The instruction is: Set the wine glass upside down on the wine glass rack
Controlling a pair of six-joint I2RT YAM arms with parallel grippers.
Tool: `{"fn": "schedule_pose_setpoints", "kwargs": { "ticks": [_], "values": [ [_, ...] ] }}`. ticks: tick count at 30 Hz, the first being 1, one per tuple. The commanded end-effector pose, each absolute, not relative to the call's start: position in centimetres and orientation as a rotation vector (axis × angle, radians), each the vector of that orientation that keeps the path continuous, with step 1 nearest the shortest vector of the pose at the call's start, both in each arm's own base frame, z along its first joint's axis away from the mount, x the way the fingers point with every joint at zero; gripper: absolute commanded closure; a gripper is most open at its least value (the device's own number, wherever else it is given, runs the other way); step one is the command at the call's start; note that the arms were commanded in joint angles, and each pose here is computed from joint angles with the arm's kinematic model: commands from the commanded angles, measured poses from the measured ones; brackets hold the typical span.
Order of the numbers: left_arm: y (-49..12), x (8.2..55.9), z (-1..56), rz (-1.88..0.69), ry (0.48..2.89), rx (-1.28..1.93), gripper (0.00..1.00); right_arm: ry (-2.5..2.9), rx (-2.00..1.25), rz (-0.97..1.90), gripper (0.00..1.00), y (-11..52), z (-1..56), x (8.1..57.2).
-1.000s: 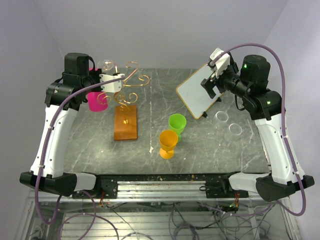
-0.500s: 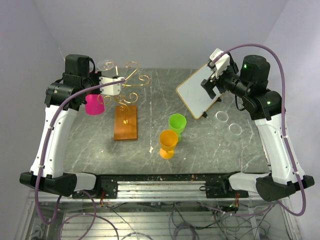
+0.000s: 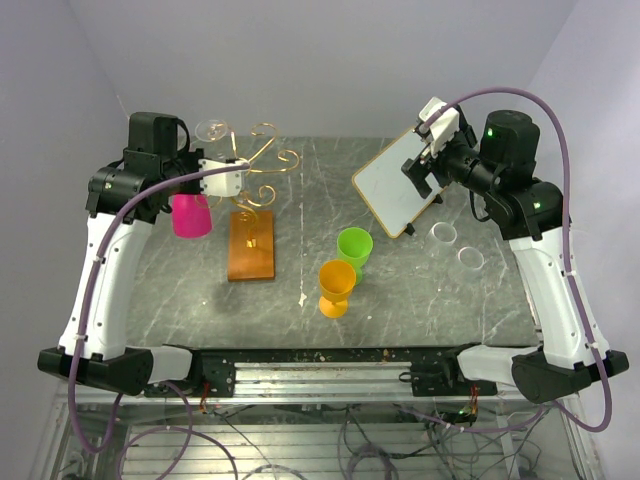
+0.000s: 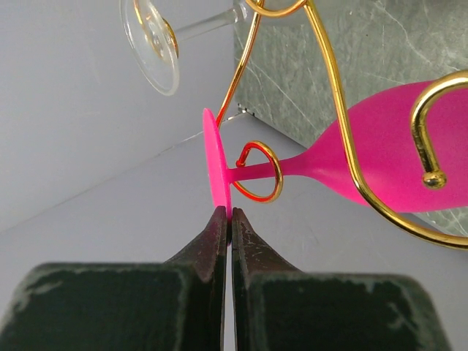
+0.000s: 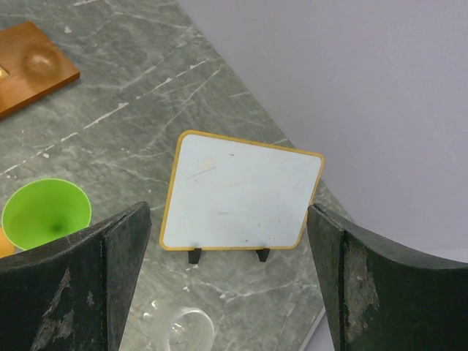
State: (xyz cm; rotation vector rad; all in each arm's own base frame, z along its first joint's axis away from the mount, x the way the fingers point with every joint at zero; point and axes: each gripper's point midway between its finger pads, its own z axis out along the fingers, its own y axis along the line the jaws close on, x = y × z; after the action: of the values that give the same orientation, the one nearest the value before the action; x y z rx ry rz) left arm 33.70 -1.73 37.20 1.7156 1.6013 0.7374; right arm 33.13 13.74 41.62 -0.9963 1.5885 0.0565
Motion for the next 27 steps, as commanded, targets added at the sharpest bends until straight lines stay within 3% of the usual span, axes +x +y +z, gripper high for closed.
{"fn": "schedule_pose_setpoints", "kwargs": {
  "ticks": [1, 27],
  "values": [
    [-2.4, 33.0, 38.8, 0.724, 1.55, 1.698, 0.93, 1.58, -0.993, 0.052, 0.12, 13.4, 41.9, 32.7],
    [-3.0, 32.5, 36.6, 0.648, 1.589, 1.712, 0.88, 1.589, -0.987, 0.042, 0.12, 13.1, 41.6, 33.0]
  ]
}}
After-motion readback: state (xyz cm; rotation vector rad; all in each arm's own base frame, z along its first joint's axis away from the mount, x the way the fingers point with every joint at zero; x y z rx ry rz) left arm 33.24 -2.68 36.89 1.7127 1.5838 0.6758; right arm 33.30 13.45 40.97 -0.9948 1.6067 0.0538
